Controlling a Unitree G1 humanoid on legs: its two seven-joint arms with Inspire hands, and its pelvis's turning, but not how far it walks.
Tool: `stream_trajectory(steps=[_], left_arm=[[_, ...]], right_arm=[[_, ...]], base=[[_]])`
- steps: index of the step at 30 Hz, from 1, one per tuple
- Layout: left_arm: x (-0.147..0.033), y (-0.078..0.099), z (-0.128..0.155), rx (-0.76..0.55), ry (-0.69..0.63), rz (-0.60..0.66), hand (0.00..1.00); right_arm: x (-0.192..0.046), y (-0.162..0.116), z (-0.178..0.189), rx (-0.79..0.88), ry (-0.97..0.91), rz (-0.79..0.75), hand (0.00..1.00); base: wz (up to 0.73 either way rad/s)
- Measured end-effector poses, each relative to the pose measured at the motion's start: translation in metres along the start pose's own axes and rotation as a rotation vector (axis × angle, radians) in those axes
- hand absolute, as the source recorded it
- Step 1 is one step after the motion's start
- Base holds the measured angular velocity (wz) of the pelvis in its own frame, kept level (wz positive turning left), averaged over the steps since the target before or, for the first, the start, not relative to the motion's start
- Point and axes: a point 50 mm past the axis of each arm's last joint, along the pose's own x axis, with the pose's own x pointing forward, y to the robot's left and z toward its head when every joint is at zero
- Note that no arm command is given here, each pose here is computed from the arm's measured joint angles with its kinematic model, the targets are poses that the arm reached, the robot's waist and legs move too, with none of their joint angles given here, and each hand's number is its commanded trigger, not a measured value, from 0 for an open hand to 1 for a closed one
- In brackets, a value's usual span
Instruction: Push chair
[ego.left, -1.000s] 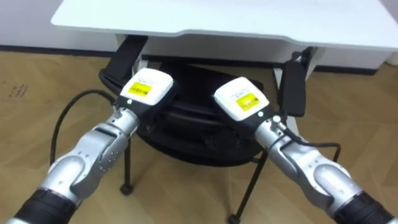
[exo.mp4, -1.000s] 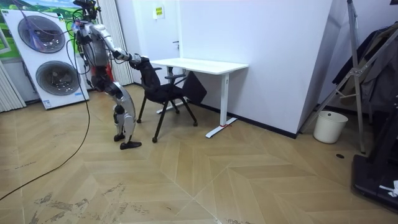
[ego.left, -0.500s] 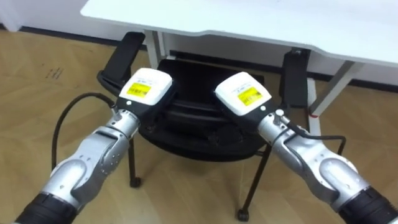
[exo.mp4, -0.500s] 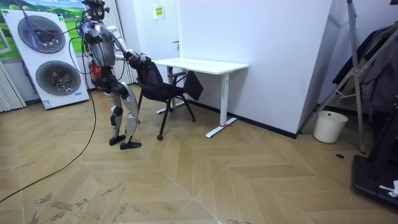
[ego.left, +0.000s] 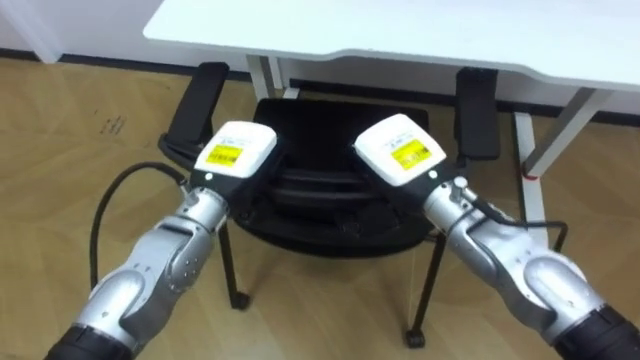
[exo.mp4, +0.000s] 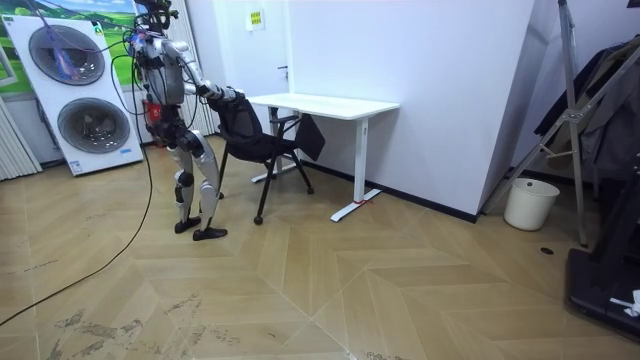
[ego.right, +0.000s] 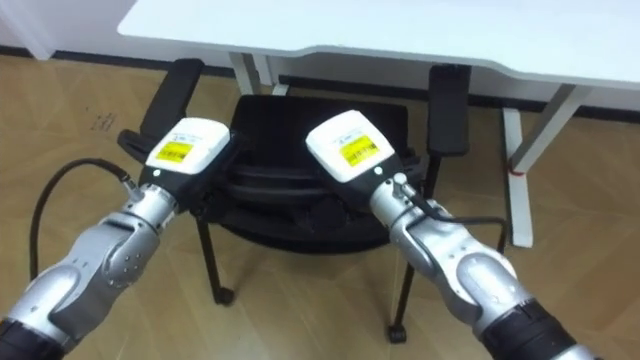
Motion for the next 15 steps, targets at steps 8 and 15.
stream_trajectory(steps=[8,15], left_arm=[[0.0024,0.0,0.0053,-0.033,-0.003,-0.012,0.0],[0.0032,-0.0013,0.0101,-0.069,-0.016,-0.008,0.0]], right_arm=[[-0.0028,0.002,-0.0044,0.082,0.06,-0.014,0.0],[-0.0037,0.0026,-0.0058,0.11,0.07,-0.019,0.0]], base=[[-0.06],[-0.05]])
